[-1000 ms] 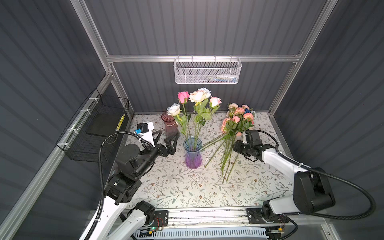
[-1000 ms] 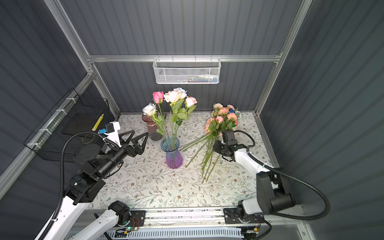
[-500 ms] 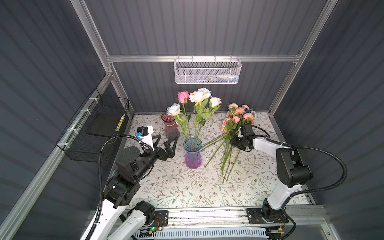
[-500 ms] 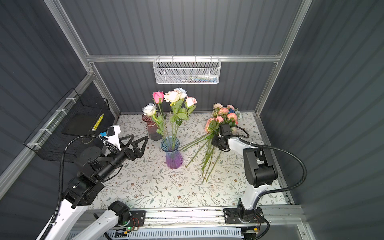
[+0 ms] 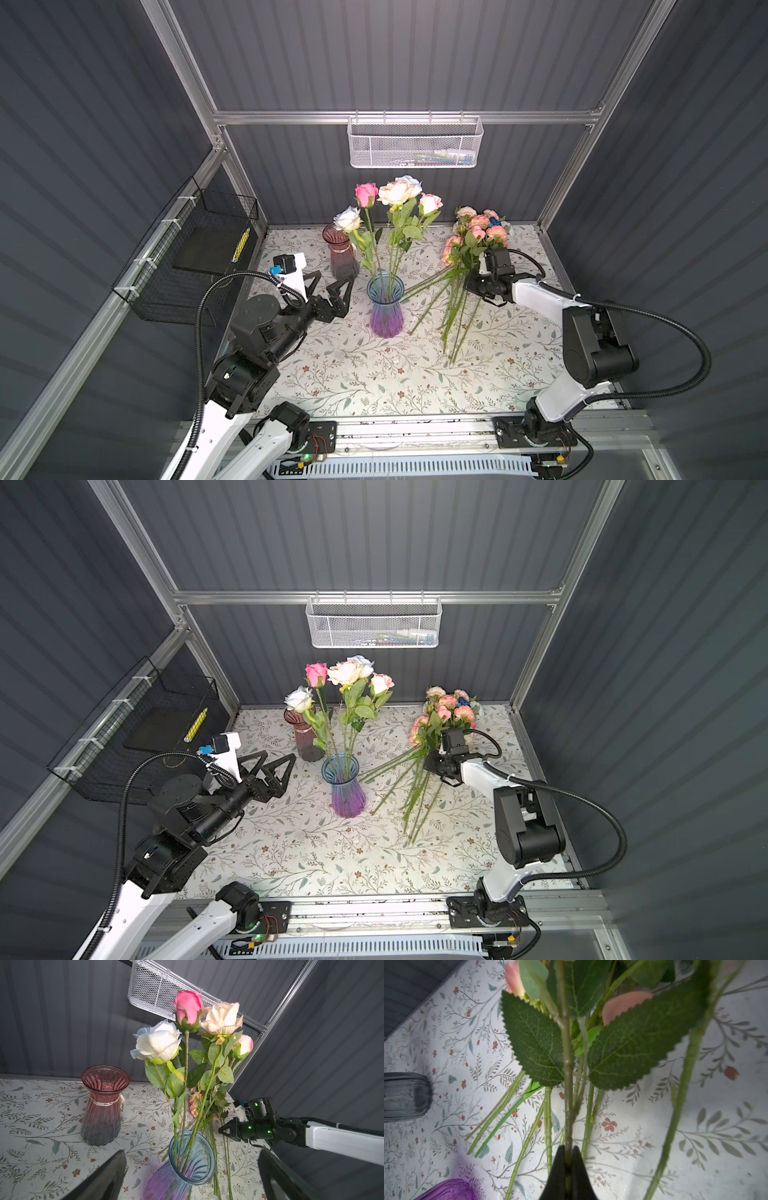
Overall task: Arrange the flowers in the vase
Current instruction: 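Grasp stems in the flower pile with the right gripper, then lift a pale pink rose upright with the right gripper toward the vase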
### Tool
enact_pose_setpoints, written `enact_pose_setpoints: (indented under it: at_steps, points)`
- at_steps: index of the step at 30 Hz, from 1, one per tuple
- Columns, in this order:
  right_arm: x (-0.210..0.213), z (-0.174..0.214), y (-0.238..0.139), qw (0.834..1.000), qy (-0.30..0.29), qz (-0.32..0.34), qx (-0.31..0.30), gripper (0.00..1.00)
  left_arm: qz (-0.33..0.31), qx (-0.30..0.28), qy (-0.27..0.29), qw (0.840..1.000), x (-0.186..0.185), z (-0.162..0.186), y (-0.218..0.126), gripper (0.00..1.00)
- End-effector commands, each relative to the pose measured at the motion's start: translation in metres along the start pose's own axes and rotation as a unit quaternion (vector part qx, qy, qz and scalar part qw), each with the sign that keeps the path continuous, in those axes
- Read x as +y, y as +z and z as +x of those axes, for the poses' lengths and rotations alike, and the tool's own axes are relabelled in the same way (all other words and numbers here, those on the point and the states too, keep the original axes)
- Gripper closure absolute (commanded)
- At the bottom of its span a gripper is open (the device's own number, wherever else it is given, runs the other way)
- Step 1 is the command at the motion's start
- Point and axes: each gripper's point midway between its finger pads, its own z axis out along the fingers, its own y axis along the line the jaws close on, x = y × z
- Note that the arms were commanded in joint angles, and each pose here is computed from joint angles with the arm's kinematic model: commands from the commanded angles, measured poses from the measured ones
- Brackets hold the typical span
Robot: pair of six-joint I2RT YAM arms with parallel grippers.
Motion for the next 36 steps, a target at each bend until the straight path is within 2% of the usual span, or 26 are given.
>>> enact_pose_setpoints:
  at_steps: [1,6,9,16,21,24,28,30,36]
  points:
    - [-0.001,-0.003,-0.023,1.000,-0.010,0.001,-0.029,1.00,-0.007,0.000,0.001,1.000,0.003,0.001,0.002,0.00]
    - [0.007,-0.009,-0.074,0.996,-0.011,-0.018,-0.082,1.00,-0.005,0.001,0.001,1.000,0.002,0.000,0.003,0.00]
    - [0.023,-0.016,-0.115,0.991,-0.014,-0.051,-0.121,1.00,-0.006,0.006,0.001,1.000,0.003,0.002,0.005,0.00]
    - [0.089,-0.033,-0.226,0.960,-0.077,-0.165,-0.213,1.00,-0.017,0.014,-0.001,1.000,0.009,0.010,0.009,0.00]
    - [0.155,-0.033,-0.299,0.919,-0.176,-0.223,-0.274,1.00,-0.017,0.017,-0.002,1.000,0.009,0.010,0.010,0.00]
    - [0.201,-0.029,-0.332,0.889,-0.230,-0.263,-0.298,1.00,-0.018,0.019,-0.002,1.000,0.009,0.011,0.010,0.00]
    - [0.263,-0.027,-0.370,0.839,-0.292,-0.316,-0.333,1.00,-0.018,0.020,-0.003,1.000,0.009,0.012,0.009,0.00]
    - [0.289,-0.028,-0.382,0.818,-0.317,-0.331,-0.348,1.00,-0.019,0.022,-0.004,1.000,0.009,0.012,0.008,0.00]
    - [0.357,-0.041,-0.375,0.779,-0.359,-0.353,-0.375,1.00,-0.018,0.027,-0.006,0.999,0.009,0.015,0.007,0.00]
